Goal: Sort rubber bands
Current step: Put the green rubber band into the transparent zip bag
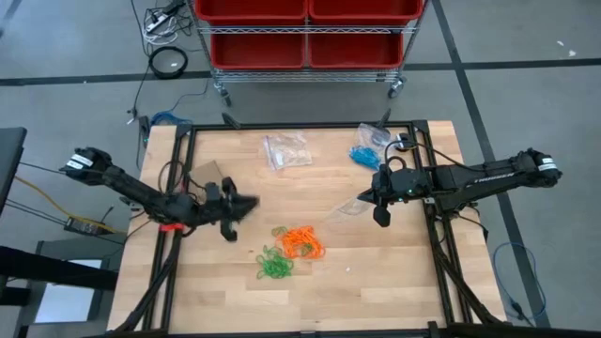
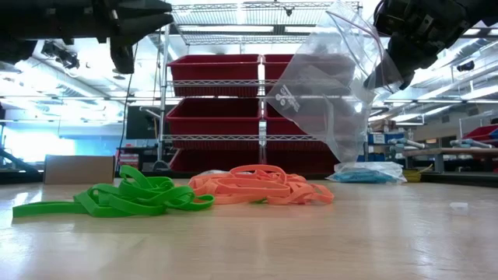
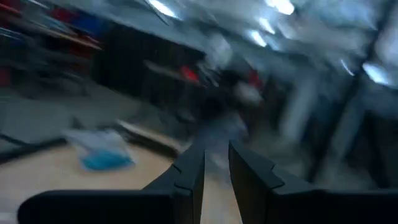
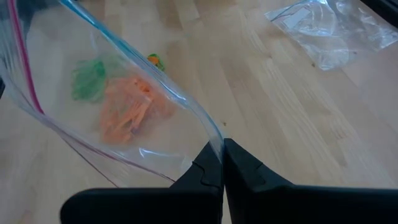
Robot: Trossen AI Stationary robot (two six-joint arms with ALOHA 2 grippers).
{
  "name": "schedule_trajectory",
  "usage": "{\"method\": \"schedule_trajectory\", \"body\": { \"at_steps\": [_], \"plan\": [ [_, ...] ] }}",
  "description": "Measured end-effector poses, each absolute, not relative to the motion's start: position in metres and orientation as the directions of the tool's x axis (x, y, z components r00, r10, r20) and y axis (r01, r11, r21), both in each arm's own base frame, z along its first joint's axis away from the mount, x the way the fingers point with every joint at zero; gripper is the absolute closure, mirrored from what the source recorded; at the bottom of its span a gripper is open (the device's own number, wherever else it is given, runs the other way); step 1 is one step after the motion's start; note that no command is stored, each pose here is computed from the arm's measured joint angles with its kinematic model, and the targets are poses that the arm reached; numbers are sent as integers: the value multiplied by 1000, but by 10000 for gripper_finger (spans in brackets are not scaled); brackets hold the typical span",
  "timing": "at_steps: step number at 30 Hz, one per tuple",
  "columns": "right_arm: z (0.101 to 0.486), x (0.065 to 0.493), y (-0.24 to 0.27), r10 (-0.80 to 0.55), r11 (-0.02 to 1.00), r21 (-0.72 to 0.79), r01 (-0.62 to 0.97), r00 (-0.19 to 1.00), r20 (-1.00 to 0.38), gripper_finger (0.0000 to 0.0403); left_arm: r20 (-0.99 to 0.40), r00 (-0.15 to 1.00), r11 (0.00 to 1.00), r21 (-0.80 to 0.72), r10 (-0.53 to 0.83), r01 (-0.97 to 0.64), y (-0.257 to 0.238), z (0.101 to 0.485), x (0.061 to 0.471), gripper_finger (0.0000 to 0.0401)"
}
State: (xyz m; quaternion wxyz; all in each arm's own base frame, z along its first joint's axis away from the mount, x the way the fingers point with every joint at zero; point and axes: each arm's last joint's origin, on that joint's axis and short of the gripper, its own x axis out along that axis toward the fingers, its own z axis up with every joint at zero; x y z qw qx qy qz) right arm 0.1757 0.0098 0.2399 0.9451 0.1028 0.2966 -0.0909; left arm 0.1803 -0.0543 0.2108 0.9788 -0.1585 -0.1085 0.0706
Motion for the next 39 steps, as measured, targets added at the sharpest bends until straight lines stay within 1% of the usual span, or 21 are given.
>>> {"method": "schedule_trajectory", "body": {
  "at_steps": [1,2,3,5,6,7,8,10,14,16,19,25,33,35,36,38,39],
  "plan": [
    [240,176,10,-111,962,141,233,808,-579,403,106,988,951,-299,110,-73,-58,205,184,321],
    [240,176,10,-111,962,141,233,808,-579,403,-14,998,952,-298,63,-64,-61,199,189,322],
    [240,176,10,-110,962,141,232,808,-579,403,-167,985,948,-305,37,-88,-64,191,193,322],
    [240,176,10,-98,964,148,223,808,-580,403,-406,913,937,-298,47,-181,-69,178,199,322],
    [240,176,10,-96,964,149,222,809,-580,403,-468,882,939,-281,47,-199,-73,174,201,321],
    [240,176,10,-95,964,151,220,810,-579,403,-487,873,946,-267,30,-182,-79,175,204,320],
    [240,176,10,-96,963,151,222,810,-578,403,-480,877,959,-252,-6,-131,-86,180,209,318],
    [241,176,10,-96,963,154,222,814,-573,403,-481,876,980,-188,-37,-62,-98,185,217,312],
    [241,177,10,-96,963,155,222,816,-570,403,-609,793,996,-53,29,-77,-108,172,226,292],
    [241,177,10,-95,963,155,221,816,-570,403,-646,762,995,-41,45,-93,-110,164,229,281],
    [241,177,10,-89,964,157,215,817,-570,403,-714,697,995,-8,65,-101,-111,143,230,269],
    [241,177,11,-78,965,163,206,818,-570,403,-764,641,997,31,73,-76,-116,119,234,264],
    [242,177,11,-75,965,168,202,825,-561,403,-768,637,998,58,69,-38,-119,106,240,265],
    [242,178,11,-75,965,169,201,827,-557,403,-765,643,999,29,36,-21,-120,105,242,274],
    [243,178,11,-75,965,169,200,829,-555,403,-762,648,1000,17,24,-17,-121,105,243,286],
    [242,178,11,-75,965,169,200,828,-555,403,-765,643,1000,4,5,-3,-123,105,245,328],
    [242,178,11,-75,965,168,200,828,-555,403,-767,642,1000,1,-3,6,-125,106,245,358]
  ]
}}
